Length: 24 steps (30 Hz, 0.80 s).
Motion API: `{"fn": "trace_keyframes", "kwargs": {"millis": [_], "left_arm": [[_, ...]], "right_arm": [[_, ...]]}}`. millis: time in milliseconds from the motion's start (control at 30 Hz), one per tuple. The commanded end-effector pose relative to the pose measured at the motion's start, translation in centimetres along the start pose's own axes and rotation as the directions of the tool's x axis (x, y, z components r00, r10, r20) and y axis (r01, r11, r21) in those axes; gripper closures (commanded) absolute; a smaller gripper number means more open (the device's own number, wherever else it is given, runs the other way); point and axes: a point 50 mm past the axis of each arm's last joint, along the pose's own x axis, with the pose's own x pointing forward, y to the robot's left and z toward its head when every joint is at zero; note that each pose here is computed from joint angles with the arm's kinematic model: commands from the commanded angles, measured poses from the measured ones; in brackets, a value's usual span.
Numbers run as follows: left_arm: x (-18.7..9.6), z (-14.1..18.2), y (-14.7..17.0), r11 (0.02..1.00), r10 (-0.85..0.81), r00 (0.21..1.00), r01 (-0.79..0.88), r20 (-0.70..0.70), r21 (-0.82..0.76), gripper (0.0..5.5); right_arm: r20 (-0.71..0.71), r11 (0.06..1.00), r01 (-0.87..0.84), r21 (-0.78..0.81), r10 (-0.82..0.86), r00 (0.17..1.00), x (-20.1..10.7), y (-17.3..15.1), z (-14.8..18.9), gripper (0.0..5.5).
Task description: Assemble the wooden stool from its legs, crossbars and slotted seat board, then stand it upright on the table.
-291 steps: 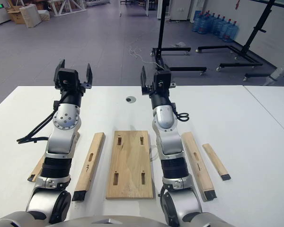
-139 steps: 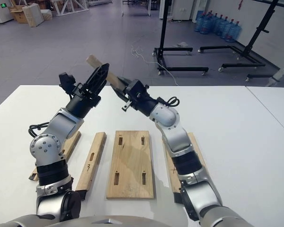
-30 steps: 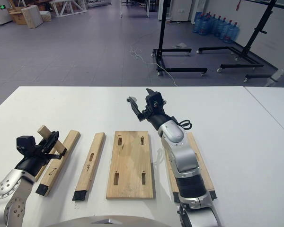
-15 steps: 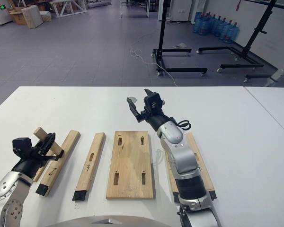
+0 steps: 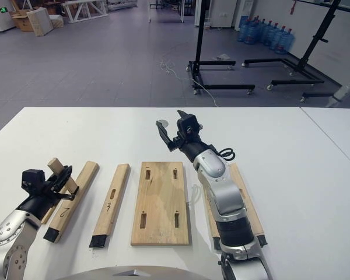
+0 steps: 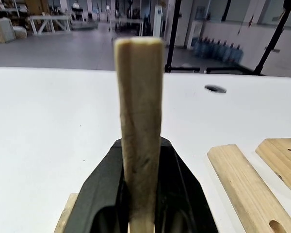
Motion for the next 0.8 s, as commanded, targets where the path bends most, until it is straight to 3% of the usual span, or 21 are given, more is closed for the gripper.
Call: {"fn": "trace_keyframes", "kwargs": {"millis": [33,433,700,800], "left_arm": [[-0.2,-2.4,-0.1,1.000,0.008,0.995,-0.008,-0.104,-0.001,5.11],[-0.6,-4.5,-0.2,0.999,-0.033,0.985,0.037,-0.167,0.022,5.11],[0.3,-2.6,0.7,0.999,-0.021,0.995,0.026,-0.099,0.044,5.11],[0.8,-2.1,0.6,0.999,-0.020,0.997,0.023,-0.077,0.039,4.51]], "right_arm": [[-0.010,1.000,-0.001,-0.004,0.001,1.000,0.1,-0.1,-0.1,1.63],[-0.005,1.000,-0.008,-0.017,0.008,1.000,0.4,-0.2,0.0,1.63],[-0.001,1.000,0.005,-0.011,-0.005,1.000,0.4,0.0,-0.1,1.63],[0.002,1.000,0.007,-0.010,-0.007,1.000,0.5,0.0,-0.1,1.63]]}}
